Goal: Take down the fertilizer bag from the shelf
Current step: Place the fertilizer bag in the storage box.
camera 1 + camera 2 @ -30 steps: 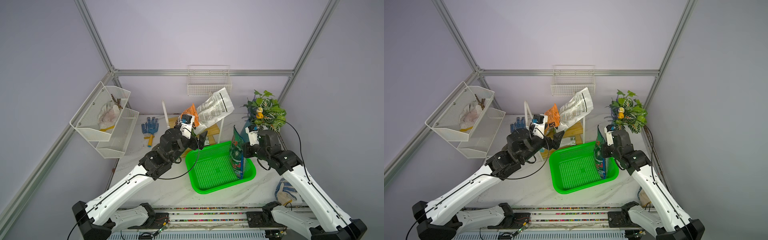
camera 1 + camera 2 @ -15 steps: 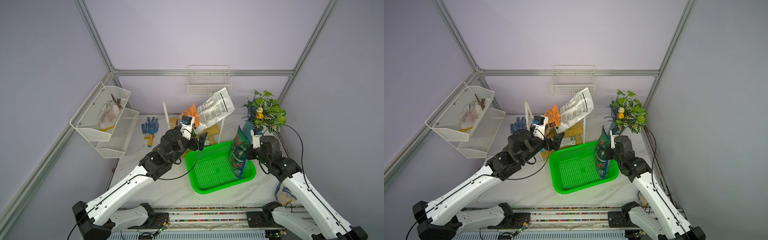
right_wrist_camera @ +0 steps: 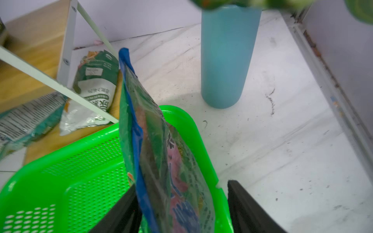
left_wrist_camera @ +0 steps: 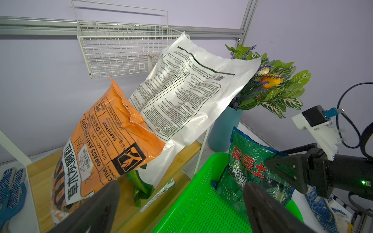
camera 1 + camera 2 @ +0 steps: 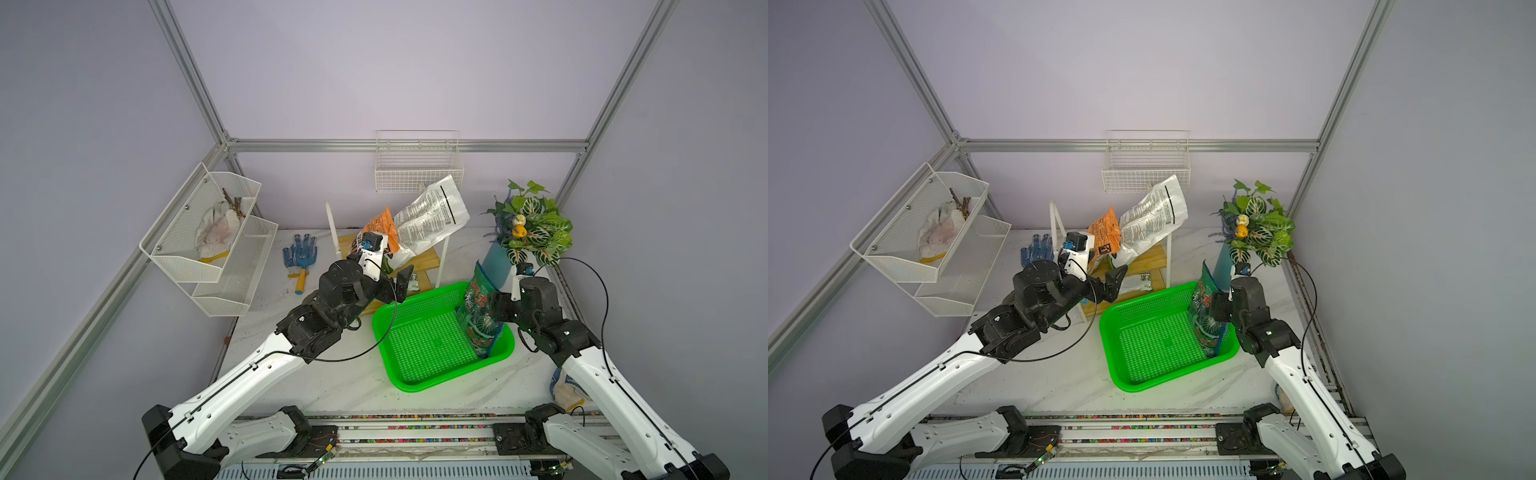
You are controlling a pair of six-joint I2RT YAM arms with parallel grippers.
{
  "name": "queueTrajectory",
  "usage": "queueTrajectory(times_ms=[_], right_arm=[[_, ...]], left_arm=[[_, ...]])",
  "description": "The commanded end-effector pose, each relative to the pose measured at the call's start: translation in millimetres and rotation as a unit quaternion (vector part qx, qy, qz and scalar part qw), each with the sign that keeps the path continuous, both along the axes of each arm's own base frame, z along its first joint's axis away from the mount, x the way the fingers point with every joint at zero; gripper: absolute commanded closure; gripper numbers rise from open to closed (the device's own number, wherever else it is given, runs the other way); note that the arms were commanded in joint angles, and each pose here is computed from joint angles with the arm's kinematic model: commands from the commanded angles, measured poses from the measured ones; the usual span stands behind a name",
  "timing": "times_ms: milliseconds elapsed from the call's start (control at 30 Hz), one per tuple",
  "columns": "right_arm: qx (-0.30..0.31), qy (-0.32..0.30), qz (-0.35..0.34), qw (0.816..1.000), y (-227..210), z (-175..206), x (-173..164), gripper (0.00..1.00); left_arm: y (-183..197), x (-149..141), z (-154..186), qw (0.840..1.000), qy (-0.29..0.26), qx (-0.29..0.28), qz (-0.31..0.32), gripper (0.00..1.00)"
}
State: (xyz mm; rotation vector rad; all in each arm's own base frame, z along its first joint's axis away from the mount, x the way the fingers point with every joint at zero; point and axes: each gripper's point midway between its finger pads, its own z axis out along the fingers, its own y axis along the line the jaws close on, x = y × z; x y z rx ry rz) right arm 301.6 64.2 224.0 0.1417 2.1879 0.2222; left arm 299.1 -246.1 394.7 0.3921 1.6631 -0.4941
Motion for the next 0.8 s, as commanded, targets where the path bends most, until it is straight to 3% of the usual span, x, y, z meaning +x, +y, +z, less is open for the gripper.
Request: queueTrajectory(times_ms=[0,400,600,767], right_arm=[[0.038,-0.035,0.017,0.999,9,21,0,0.23],[0.054,-0.048,0.060,0.996,25,43,2,0.05],[0.030,-0.063,0.048,0.996,18,68,9,0.03],[0.047,-0.072,0.066,0.994,29,102,18,0.03]], left_arm=[[0,-2,-24,1.000,0.021,0.013,0.000,0.00],[3,-4,-26,1.000,0.024,0.010,0.003,0.00],[5,-4,-27,1.000,0.022,0.015,0.006,0.00],[7,-1,-27,0.999,0.017,0.024,0.014,0.00]])
